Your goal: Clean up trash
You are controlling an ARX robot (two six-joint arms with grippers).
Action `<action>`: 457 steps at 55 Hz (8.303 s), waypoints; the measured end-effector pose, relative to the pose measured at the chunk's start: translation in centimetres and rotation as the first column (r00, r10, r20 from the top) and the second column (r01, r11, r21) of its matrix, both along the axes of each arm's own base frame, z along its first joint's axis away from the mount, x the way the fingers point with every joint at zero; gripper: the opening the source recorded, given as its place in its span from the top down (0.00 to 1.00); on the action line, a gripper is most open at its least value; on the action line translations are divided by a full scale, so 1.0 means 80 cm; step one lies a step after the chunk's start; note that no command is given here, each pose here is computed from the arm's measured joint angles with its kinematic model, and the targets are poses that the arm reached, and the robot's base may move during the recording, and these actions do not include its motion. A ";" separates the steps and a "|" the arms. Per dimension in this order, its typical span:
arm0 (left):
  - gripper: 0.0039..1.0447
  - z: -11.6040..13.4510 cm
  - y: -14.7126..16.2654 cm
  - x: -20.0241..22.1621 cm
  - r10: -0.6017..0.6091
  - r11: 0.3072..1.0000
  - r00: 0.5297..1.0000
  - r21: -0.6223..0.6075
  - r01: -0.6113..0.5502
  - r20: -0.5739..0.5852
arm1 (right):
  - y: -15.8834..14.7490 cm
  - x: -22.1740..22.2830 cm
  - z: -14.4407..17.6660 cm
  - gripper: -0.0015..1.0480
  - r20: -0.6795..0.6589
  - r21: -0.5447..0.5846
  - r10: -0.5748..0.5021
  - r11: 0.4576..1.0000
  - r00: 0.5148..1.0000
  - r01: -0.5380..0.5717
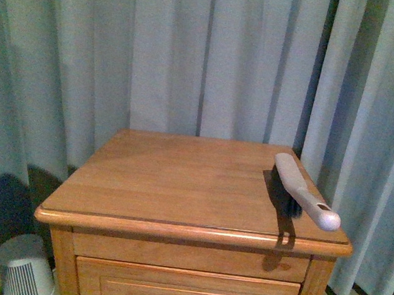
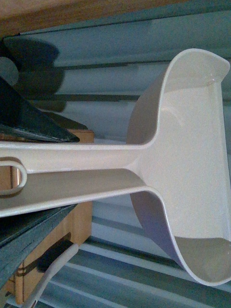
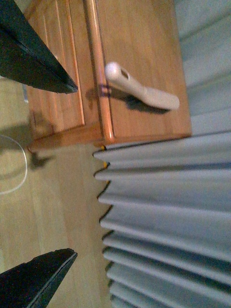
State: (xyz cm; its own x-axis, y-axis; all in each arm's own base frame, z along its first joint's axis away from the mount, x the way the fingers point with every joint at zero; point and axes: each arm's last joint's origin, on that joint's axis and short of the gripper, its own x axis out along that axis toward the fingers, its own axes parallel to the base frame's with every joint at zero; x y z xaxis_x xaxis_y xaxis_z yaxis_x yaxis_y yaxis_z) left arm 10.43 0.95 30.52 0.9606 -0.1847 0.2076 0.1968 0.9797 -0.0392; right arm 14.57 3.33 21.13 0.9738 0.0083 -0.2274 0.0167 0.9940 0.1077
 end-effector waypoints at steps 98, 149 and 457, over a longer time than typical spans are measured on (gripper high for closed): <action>0.73 0.000 0.000 0.000 -0.001 1.000 1.000 -0.002 0.001 0.000 | 0.142 0.290 0.003 0.59 -0.597 0.125 -0.003 0.988 0.802 0.096; 0.73 0.000 0.000 0.000 0.000 1.000 1.000 -0.002 0.000 0.000 | 0.109 0.230 0.082 0.78 -0.145 0.016 -0.012 1.000 0.989 0.015; 0.73 -0.016 0.007 0.035 -0.029 1.000 0.957 -0.001 0.030 -0.289 | 0.030 -0.059 0.124 0.78 0.772 -0.227 0.129 0.971 0.623 0.080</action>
State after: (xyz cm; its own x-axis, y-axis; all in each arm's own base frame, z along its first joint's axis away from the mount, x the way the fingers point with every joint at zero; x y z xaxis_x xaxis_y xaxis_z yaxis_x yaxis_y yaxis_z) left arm 13.26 1.49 29.21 0.9736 -0.2142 -0.0790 0.2065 0.9738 -0.0956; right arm 9.88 5.71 31.06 0.7839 0.0878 0.6146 0.0061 0.9888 -0.1490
